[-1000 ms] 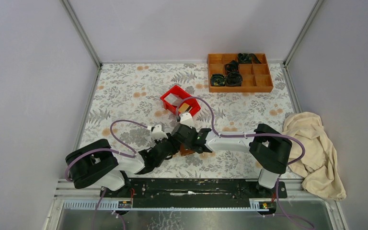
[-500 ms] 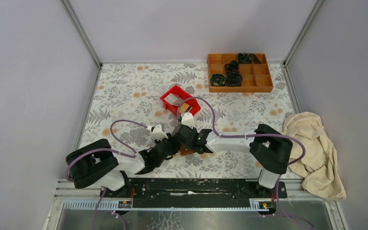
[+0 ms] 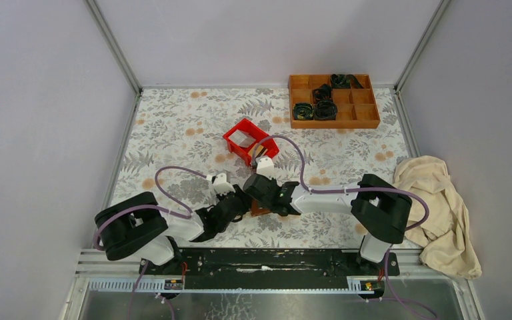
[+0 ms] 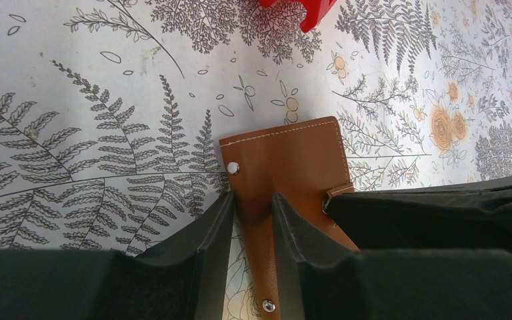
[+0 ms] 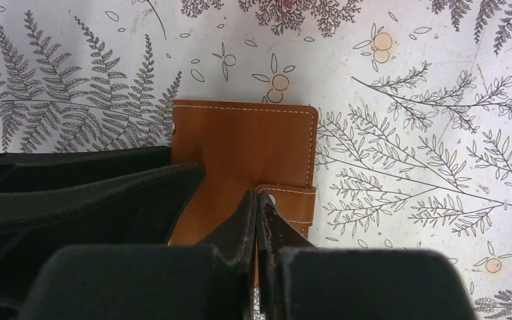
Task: Put the credit cards into the card holder
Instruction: Close the card holder at the center of the board.
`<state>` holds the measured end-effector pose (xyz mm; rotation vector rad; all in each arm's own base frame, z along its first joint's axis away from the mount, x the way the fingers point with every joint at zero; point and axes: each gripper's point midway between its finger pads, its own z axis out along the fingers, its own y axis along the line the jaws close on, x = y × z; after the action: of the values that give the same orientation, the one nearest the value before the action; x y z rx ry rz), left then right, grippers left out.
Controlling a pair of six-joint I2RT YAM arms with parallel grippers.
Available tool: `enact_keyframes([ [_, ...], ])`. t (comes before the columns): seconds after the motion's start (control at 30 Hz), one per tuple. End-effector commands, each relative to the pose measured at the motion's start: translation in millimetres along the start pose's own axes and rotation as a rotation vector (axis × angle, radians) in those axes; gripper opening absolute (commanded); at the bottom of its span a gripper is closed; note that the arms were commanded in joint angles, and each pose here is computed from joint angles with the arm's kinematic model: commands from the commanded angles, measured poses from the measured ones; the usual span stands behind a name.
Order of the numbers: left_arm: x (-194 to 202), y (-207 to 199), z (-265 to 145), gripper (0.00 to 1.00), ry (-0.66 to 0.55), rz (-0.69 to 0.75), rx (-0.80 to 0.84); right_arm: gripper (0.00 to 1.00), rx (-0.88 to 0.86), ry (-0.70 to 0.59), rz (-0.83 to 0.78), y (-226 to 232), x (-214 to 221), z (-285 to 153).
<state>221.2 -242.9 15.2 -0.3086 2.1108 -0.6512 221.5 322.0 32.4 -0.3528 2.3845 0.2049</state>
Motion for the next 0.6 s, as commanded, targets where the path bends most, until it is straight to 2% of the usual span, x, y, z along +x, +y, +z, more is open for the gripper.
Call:
enact_keyframes([
  [0.0,19,5,-2,0.34,0.073,0.049,-0.017,0.00,0.026,0.103,-0.002,-14,36,7],
  [0.57,21,4,-3,0.33,0.074,0.059,-0.016,0.00,0.037,0.133,0.060,-25,61,13],
])
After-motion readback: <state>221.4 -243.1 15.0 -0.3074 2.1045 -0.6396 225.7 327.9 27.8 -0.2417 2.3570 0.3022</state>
